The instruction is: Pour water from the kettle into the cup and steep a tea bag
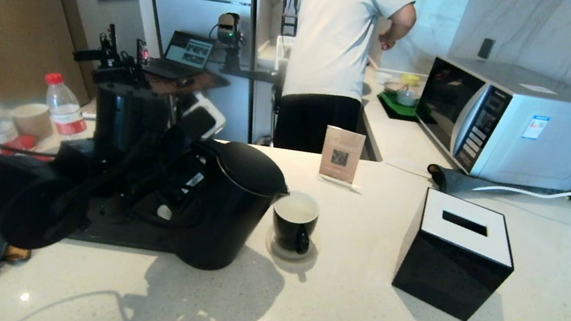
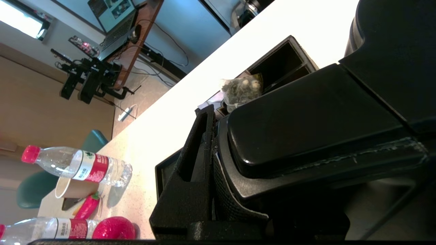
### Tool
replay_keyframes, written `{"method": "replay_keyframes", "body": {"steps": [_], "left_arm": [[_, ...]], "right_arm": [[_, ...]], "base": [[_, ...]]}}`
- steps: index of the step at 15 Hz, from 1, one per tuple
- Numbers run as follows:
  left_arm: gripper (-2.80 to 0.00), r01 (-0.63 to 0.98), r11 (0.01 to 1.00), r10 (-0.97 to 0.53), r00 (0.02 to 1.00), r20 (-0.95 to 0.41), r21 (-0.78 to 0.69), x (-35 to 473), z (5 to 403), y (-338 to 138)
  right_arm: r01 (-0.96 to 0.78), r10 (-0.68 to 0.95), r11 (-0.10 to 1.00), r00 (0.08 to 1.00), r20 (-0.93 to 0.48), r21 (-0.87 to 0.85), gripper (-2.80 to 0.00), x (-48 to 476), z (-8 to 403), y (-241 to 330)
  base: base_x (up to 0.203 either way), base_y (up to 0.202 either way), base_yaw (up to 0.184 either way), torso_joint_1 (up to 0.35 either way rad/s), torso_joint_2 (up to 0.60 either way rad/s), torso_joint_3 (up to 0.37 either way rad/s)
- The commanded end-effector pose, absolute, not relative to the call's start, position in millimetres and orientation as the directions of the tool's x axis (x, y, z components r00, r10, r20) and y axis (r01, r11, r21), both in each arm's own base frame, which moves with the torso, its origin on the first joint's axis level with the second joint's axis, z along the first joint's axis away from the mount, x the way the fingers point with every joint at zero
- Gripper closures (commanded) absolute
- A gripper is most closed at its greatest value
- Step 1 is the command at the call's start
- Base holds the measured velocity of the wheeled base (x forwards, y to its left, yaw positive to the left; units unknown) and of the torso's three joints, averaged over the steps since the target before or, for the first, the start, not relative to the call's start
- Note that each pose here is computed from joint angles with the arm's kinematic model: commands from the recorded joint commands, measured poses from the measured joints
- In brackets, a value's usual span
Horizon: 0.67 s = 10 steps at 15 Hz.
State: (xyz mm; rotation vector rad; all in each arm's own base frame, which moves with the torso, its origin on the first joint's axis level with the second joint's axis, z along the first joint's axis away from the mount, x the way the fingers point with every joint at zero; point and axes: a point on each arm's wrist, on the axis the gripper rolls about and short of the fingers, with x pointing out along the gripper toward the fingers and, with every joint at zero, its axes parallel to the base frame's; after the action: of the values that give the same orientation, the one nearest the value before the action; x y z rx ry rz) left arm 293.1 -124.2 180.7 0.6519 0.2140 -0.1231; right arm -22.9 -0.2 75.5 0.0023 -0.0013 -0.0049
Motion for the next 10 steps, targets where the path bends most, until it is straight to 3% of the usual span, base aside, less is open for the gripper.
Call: {"method": "replay_keyframes", "body": {"steps": [1,10], "left_arm": [[0.00,0.184,0.784,-0.045,0.969,-0.241,0.593,299.1,181.8,-127.6],[0.00,0.184,0.785,-0.055,0.972,-0.229,0.591,301.8,188.4,-132.1]], "right_arm": [[0.005,-0.005,1.000,1.000,0.000,0.002,0.00,-22.8,75.5,-0.2],[0.005,-0.005,1.000,1.000,0.000,0.002,0.00,-22.8,75.5,-0.2]], "base": [[0.000,0.000,0.000,0.000,0.00,0.000],[0.000,0.000,0.000,0.000,0.00,0.000]]}}
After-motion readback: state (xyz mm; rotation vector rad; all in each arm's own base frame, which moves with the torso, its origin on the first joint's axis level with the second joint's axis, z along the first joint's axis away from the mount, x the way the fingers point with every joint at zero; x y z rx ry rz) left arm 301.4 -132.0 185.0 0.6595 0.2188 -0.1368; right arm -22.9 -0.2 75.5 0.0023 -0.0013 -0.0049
